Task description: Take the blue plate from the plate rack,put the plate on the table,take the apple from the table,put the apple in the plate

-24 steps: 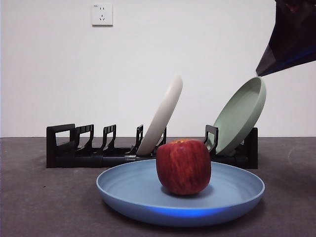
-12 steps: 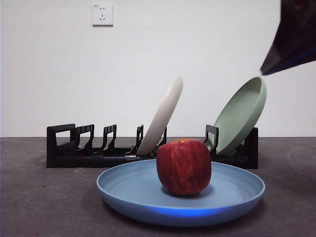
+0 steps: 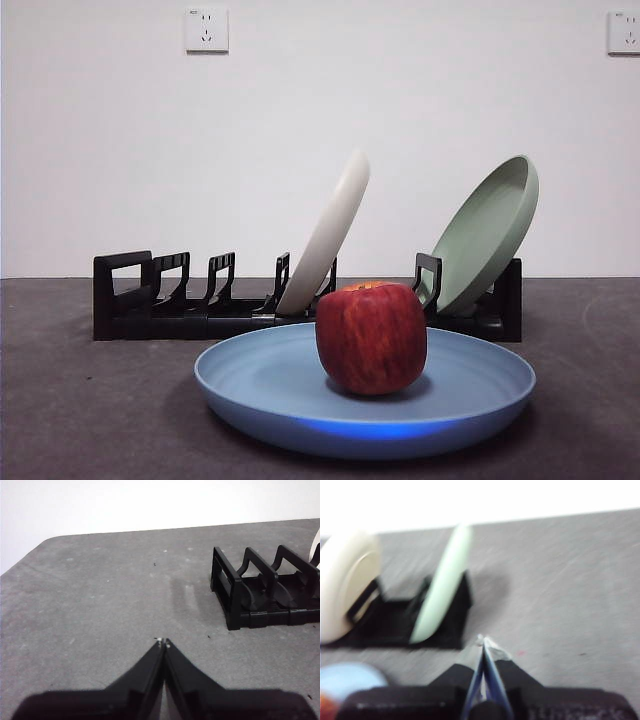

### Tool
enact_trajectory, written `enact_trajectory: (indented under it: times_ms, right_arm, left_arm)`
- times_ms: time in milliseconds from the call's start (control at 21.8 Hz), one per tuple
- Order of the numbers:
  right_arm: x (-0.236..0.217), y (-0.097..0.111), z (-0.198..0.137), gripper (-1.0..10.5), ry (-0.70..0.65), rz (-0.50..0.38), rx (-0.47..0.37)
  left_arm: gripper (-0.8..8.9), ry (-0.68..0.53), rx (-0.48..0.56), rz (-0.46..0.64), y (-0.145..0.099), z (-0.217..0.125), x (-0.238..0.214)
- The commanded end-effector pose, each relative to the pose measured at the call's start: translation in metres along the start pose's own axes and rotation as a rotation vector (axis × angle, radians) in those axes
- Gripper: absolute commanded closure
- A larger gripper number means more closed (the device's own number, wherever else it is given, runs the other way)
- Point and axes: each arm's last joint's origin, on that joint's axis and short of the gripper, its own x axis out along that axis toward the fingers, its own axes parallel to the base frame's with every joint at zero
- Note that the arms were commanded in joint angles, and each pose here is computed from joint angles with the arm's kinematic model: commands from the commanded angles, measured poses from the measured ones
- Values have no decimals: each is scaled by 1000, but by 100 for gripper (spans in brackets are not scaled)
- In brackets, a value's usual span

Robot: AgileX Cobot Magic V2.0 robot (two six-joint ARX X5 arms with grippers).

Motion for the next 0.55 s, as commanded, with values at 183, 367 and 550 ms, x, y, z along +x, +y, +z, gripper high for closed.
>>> enact_trajectory:
  times_ms: [183,367,550]
  right_arm:
    - [2,-10,-44,946,-180,-42,11]
    - [7,-11,-62,946,-184,-42,15]
    - [11,-12,-72,946,-148,-46,27]
  left_arm:
    - [814,7,3,-4,0,-4,1]
    - [814,7,3,-4,0,-4,1]
    - [814,6,3,-4,0,-4,1]
